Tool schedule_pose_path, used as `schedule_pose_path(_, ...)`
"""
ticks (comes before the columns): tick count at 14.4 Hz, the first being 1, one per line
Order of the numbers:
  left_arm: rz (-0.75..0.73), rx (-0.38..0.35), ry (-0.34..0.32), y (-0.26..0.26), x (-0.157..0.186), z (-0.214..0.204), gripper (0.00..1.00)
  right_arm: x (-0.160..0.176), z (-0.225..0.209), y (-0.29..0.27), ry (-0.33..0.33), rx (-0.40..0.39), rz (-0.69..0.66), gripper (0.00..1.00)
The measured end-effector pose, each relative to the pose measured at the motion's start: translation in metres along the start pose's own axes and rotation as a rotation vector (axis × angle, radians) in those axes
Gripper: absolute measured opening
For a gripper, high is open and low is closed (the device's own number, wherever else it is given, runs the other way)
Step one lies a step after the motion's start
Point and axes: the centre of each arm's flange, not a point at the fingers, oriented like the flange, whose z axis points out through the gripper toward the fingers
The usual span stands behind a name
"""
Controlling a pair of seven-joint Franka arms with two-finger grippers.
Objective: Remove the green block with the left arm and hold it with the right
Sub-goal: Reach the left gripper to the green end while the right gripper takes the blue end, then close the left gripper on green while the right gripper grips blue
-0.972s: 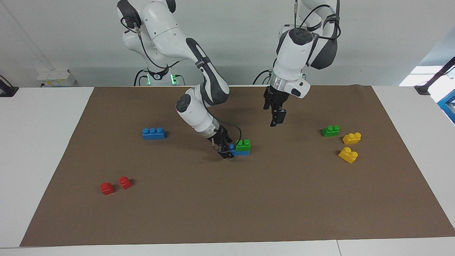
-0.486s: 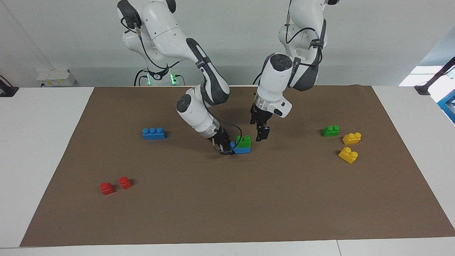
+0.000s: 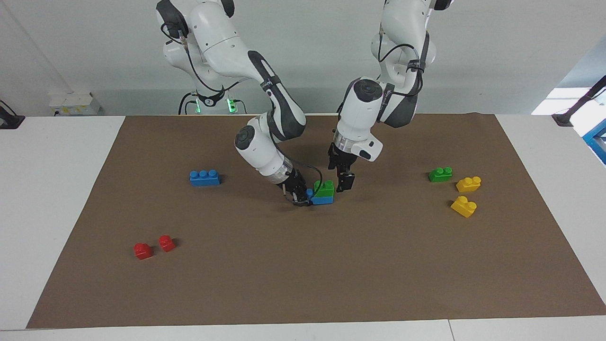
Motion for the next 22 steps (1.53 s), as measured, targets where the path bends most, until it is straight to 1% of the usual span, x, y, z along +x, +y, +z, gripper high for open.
schedule_pose_path(5,0.012,0.028,0.013,-0.017,-0.017,0.023,1.0,0.0,0.0,0.0,0.0,0.0,0.0,0.34)
schedule_pose_path(17,-0.016,0.01,0.006,-0.013,-0.017,0.037,1.0,0.003,-0.002,-0.002,0.001,0.004,0.005,0.34)
schedule_pose_path(18,-0.017,0.01,0.006,-0.012,-0.017,0.037,0.92,0.003,-0.002,-0.002,0.002,0.004,0.005,0.34)
schedule_pose_path(19,-0.017,0.007,0.005,-0.012,-0.018,0.037,0.8,0.003,-0.002,-0.002,0.002,0.004,0.005,0.34)
schedule_pose_path(20,-0.018,-0.003,0.001,-0.009,-0.017,0.035,0.71,0.003,-0.002,-0.002,0.002,0.004,0.005,0.34)
schedule_pose_path(21,-0.019,-0.003,0.001,-0.009,-0.017,0.035,0.7,0.003,-0.002,-0.002,0.002,0.004,0.005,0.34)
schedule_pose_path(22,-0.019,-0.007,0.0,-0.008,-0.017,0.034,0.67,0.003,-0.002,-0.002,0.002,0.004,0.005,0.34)
